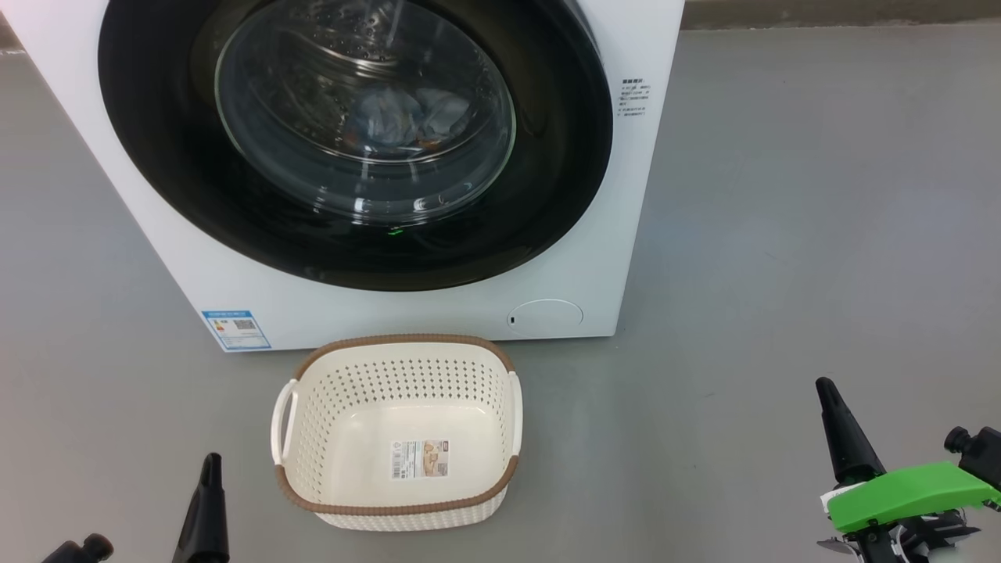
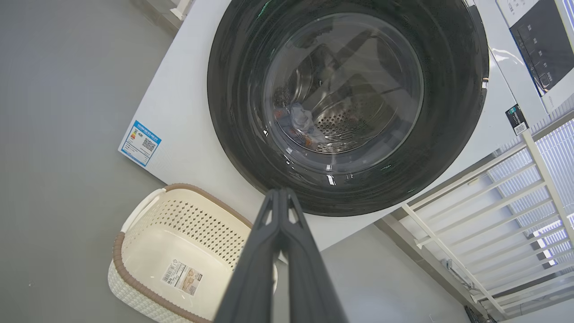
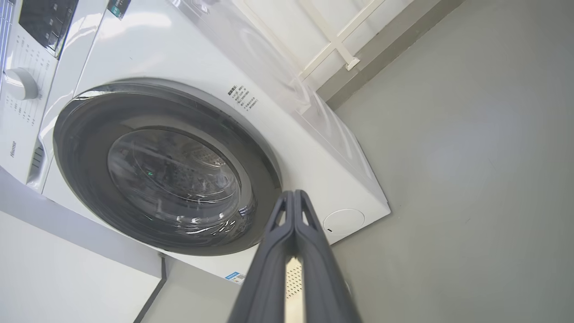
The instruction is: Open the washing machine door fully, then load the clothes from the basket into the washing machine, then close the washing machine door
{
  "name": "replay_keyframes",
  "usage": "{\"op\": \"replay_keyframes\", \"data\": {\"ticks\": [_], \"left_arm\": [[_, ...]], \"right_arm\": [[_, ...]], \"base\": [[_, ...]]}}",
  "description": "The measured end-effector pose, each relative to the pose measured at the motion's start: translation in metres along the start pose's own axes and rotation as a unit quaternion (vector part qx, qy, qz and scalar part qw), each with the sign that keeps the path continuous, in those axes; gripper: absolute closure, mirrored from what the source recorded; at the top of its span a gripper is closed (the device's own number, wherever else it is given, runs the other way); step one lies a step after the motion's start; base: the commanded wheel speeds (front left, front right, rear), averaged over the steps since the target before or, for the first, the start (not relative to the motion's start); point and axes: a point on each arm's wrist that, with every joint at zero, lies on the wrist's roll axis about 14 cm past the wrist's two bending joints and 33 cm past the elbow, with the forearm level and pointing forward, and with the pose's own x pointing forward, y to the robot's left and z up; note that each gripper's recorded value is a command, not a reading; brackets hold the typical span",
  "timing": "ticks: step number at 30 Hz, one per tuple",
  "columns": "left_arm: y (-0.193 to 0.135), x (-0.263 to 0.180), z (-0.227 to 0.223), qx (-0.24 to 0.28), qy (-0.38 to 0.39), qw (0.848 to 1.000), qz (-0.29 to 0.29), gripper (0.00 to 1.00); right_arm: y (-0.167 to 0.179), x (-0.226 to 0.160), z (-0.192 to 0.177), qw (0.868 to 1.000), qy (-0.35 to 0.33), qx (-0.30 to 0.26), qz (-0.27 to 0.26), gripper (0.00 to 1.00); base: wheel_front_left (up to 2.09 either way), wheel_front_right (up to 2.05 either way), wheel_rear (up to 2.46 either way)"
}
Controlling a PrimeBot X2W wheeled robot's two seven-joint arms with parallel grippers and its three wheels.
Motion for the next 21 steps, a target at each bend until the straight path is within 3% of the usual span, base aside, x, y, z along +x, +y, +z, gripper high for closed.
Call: {"op": "replay_keyframes", "data": {"ticks": [21], "left_arm": [[0.0062,0.0026,0.0034,-0.113,0.003,0.993,0.015,1.0]], "right_arm": [[0.0,0.0002,-0.0001,0.993,-0.002,0.119,-0.011,1.0]], "base": [[0.0,0.0,0.0]]}}
